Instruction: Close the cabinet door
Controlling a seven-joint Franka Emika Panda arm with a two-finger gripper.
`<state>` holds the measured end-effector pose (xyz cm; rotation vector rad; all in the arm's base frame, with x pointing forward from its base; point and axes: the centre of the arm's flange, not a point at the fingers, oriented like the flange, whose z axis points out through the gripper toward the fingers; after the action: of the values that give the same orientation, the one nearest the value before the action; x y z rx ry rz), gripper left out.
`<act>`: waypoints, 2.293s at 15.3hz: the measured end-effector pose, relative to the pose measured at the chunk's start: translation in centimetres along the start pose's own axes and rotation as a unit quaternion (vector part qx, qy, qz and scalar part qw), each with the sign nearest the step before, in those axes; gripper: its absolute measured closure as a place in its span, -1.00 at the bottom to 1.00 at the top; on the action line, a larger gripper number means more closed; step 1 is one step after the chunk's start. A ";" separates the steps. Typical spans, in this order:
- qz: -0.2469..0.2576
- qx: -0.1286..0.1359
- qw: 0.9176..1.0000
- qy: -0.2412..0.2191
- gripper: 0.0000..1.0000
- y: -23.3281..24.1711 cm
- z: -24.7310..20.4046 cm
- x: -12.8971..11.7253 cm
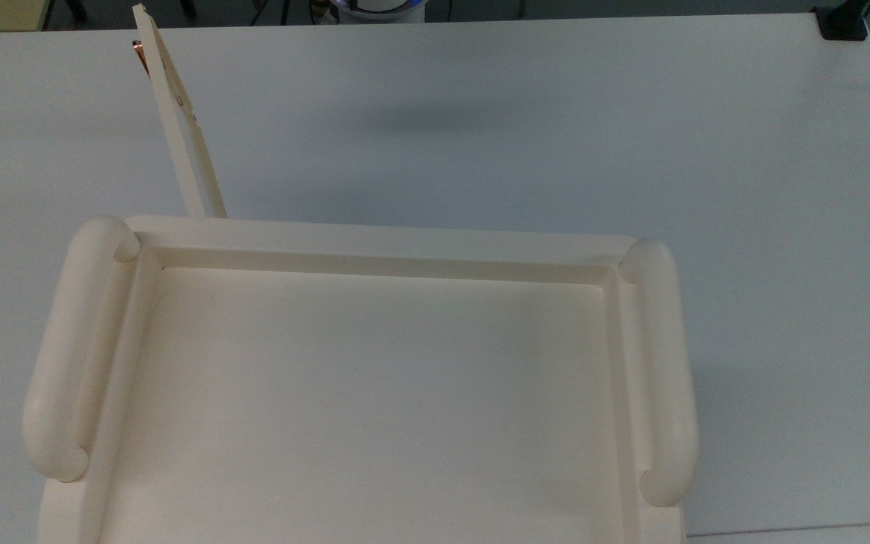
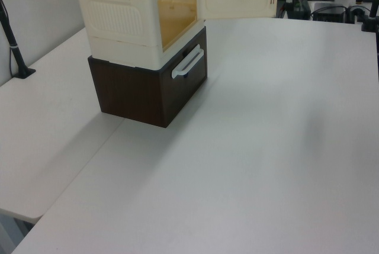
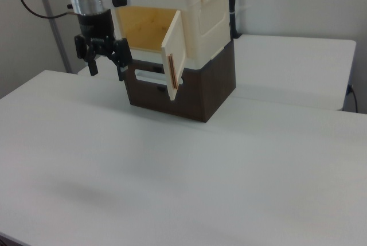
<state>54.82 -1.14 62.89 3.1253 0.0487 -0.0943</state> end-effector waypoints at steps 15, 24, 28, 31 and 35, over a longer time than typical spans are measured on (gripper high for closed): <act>-0.013 0.021 1.000 0.000 -1.00 -0.2 0.1 0.0; -0.036 0.021 0.999 0.001 0.44 -0.2 0.0 0.0; -0.081 0.021 0.996 0.009 0.53 2.4 -0.5 -0.2; -0.129 0.016 0.991 0.026 0.53 5.2 -1.9 -0.7; -0.225 0.000 0.973 0.050 0.62 9.9 -4.2 -1.9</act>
<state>53.45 -10.98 67.35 3.0498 0.7538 0.0590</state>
